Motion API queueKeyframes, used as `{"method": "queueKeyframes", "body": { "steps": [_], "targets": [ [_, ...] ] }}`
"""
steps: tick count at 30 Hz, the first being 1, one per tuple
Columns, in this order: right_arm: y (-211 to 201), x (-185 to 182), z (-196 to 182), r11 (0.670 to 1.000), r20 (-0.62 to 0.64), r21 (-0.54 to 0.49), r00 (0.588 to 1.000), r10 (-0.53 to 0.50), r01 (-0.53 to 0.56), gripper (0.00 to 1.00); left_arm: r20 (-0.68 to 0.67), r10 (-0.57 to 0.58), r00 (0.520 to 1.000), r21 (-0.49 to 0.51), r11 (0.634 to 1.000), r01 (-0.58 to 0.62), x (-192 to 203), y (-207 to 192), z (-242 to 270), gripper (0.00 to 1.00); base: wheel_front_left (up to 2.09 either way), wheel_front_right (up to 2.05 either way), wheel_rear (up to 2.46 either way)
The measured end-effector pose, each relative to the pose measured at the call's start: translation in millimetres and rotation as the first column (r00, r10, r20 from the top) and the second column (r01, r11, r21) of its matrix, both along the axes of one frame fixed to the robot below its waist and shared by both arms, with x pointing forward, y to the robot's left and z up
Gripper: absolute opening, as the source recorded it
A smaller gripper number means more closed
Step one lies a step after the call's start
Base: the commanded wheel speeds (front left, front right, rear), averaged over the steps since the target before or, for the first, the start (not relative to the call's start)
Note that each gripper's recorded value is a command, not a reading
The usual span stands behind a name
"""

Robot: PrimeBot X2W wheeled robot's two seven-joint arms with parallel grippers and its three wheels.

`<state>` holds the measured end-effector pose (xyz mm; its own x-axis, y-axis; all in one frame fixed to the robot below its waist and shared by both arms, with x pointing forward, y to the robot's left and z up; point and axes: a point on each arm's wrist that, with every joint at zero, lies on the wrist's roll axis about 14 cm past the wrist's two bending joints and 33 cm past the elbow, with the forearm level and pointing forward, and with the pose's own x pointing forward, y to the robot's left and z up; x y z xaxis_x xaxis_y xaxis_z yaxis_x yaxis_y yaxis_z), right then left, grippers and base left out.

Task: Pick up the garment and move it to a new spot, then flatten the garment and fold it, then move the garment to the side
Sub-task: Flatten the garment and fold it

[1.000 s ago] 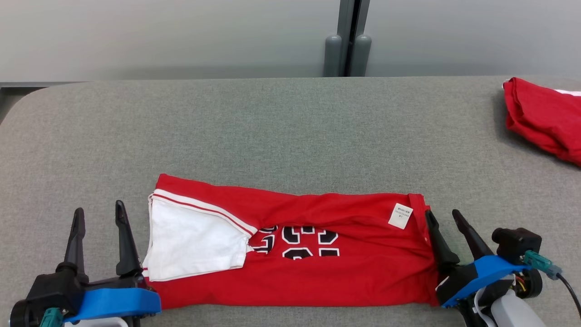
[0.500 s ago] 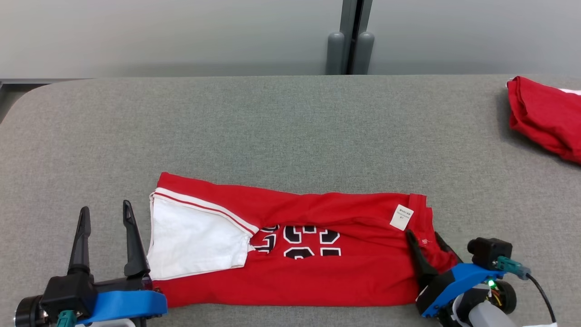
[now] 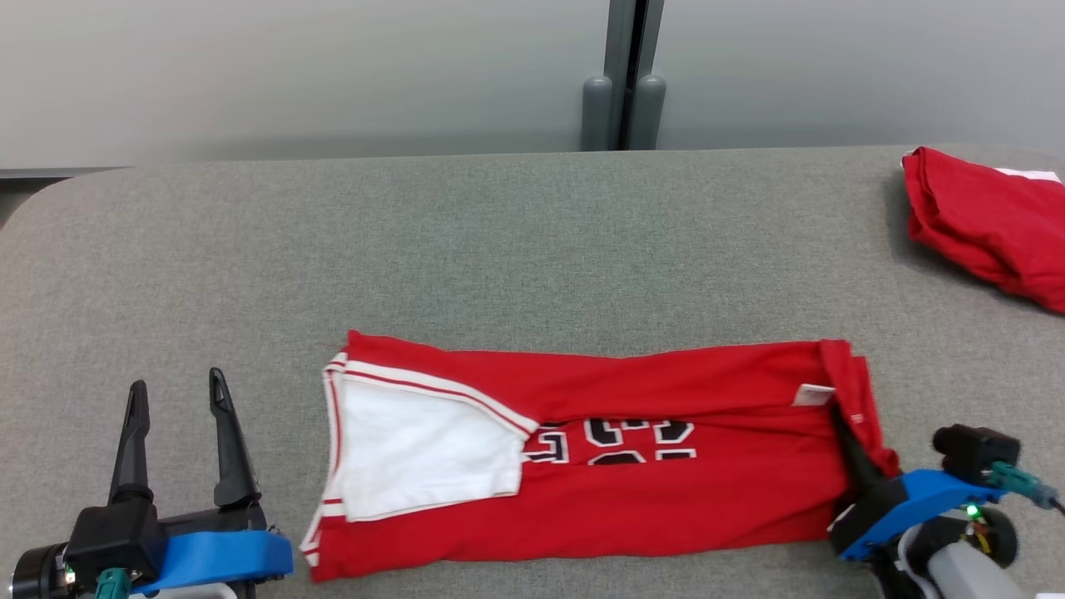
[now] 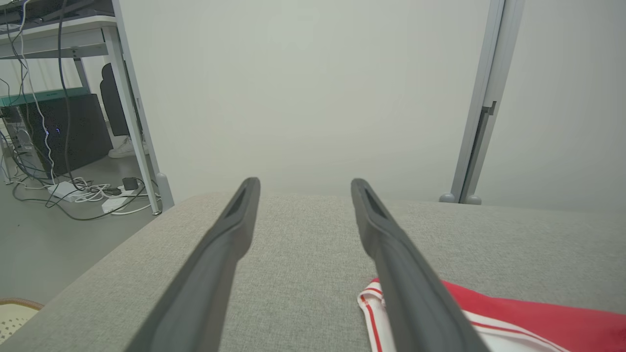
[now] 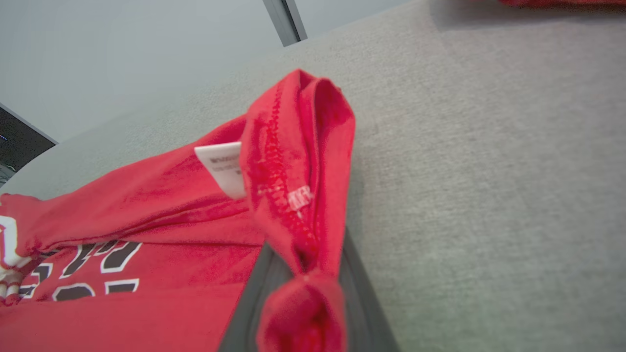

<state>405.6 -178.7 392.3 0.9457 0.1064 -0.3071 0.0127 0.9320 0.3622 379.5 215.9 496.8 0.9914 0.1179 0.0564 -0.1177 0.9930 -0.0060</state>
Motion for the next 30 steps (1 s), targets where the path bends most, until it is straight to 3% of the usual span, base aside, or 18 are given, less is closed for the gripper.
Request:
{"method": "queueKeyframes", "body": {
  "steps": [7,13,22,30],
  "targets": [
    [-77,0,14,0.988,0.021,-0.112,0.994,-0.107,0.109,0.00,0.004,0.005,1.000,0.001,1.000,-0.005,-1,0,1,1.00,0.00,0.00,0.00],
    [-80,6,25,0.988,0.038,-0.120,0.995,-0.090,0.094,0.00,0.000,0.004,1.000,0.003,1.000,-0.004,1,0,0,1.00,0.00,0.00,0.00],
    [-17,20,52,0.995,0.124,-0.083,0.990,0.061,-0.051,0.00,-0.006,0.001,1.000,0.004,1.000,-0.001,1,-1,-3,1.00,0.00,0.00,0.00],
    [77,26,69,0.968,0.168,-0.013,0.954,0.248,-0.250,0.00,-0.023,0.008,1.000,0.003,1.000,-0.008,0,2,-8,1.00,0.00,0.00,0.00]
  ]
}}
